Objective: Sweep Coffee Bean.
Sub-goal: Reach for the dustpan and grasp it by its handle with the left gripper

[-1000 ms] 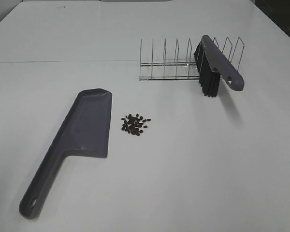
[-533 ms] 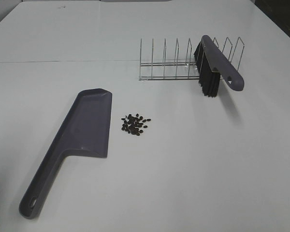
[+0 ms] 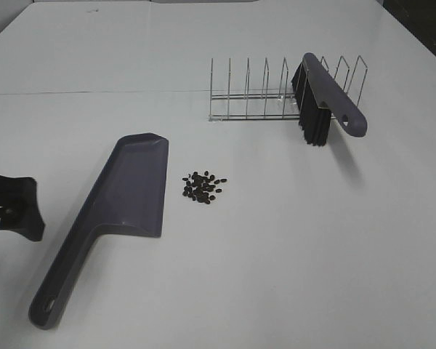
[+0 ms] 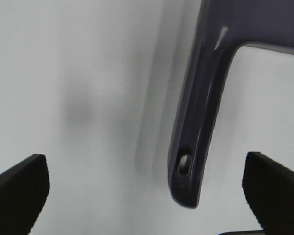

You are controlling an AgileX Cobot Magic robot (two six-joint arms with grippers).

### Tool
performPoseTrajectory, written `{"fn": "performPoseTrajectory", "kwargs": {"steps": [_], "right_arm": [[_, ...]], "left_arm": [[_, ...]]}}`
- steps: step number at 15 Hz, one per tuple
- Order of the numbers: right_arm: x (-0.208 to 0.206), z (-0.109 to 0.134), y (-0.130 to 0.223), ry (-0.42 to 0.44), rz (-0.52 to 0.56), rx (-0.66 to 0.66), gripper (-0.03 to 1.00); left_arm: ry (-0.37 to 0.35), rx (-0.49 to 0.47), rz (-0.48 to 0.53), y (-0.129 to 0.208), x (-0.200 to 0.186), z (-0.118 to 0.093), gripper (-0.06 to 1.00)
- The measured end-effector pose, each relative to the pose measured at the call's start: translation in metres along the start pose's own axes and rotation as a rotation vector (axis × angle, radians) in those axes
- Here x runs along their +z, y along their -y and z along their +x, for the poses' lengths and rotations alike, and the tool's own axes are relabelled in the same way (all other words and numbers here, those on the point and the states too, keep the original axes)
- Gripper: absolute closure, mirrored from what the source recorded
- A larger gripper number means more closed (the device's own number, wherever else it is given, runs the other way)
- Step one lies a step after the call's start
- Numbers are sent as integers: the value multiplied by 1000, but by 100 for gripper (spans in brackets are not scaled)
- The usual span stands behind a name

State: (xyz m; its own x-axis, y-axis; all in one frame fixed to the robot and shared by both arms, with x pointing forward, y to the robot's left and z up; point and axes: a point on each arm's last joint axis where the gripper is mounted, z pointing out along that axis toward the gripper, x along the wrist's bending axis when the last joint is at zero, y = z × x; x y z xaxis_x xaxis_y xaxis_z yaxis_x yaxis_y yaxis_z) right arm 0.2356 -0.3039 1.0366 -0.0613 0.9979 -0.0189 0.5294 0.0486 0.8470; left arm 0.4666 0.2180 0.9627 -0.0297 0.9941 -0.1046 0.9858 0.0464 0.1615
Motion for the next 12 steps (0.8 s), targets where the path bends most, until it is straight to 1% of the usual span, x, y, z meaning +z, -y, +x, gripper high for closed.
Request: {"fn": "performPoseTrajectory", "kwargs": {"steps": [1, 3, 4, 6, 8, 12], "right_arm": [[0, 0, 0, 0, 0, 0, 38], [0, 0, 0, 0, 0, 0, 38], [0, 0, 0, 0, 0, 0, 38], [0, 0, 0, 0, 0, 0, 38], [0, 0, 0, 0, 0, 0, 38], [0, 0, 0, 0, 0, 0, 38]], "left_arm": [[-4, 12, 12, -3, 5, -4, -3], [-26, 74, 57, -17, 26, -23, -3], [-45, 106, 79, -23, 37, -30, -3], [-59, 129, 103, -35, 53, -40, -3], [-68, 136, 126, -44, 70, -47, -2], [-74, 157, 150, -45, 93, -50, 9]]}}
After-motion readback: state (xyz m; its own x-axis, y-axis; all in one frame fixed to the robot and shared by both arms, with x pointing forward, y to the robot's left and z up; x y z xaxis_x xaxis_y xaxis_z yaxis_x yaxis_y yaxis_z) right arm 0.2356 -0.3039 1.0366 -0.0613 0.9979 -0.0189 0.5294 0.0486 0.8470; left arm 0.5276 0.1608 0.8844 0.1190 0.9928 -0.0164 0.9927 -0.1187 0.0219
